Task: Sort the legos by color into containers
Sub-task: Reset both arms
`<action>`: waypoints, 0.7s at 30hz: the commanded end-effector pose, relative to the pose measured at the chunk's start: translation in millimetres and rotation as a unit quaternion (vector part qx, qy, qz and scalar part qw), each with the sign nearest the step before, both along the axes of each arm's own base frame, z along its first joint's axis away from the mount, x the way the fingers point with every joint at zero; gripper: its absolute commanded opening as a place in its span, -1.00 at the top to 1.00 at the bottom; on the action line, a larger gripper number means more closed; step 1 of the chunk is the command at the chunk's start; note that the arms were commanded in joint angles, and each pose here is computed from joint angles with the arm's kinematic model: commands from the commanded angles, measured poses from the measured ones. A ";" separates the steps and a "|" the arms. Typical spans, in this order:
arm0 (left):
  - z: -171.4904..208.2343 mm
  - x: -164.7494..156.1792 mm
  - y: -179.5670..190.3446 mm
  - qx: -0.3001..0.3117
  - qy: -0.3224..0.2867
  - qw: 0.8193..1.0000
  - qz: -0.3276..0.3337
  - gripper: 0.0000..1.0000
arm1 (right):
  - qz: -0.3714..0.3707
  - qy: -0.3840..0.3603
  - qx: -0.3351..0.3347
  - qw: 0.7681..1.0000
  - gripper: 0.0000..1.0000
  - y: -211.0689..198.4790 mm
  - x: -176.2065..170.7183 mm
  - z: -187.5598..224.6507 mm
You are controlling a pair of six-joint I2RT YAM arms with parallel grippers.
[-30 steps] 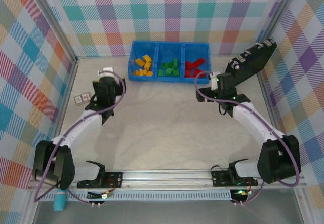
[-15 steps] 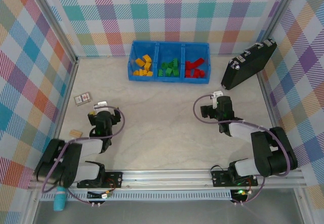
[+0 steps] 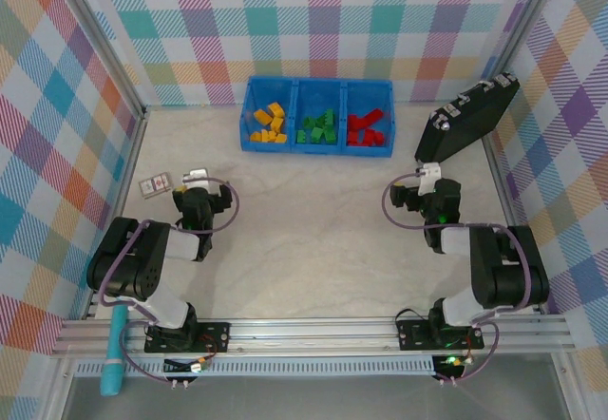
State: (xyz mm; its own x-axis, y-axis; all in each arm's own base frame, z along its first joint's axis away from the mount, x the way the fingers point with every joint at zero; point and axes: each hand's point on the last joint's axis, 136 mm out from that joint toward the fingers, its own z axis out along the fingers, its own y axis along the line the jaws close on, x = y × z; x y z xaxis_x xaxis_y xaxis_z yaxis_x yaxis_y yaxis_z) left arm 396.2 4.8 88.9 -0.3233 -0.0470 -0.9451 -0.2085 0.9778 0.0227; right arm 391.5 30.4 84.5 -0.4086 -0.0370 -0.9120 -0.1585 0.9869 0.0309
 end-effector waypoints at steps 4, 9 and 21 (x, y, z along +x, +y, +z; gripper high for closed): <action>-3.8 -0.3 0.1 -0.016 0.011 1.000 -0.005 -1.00 | -0.012 -0.015 0.036 0.999 -0.98 -3.7 6.5 6.9; -4.5 0.0 -0.1 -0.019 0.013 1.000 -0.008 -1.00 | -0.013 -0.015 0.035 0.999 -0.97 -4.2 5.9 7.2; -5.2 0.5 0.5 -0.021 0.015 1.000 -0.008 -1.00 | -0.013 -0.008 0.035 0.999 -0.97 -4.0 8.0 5.8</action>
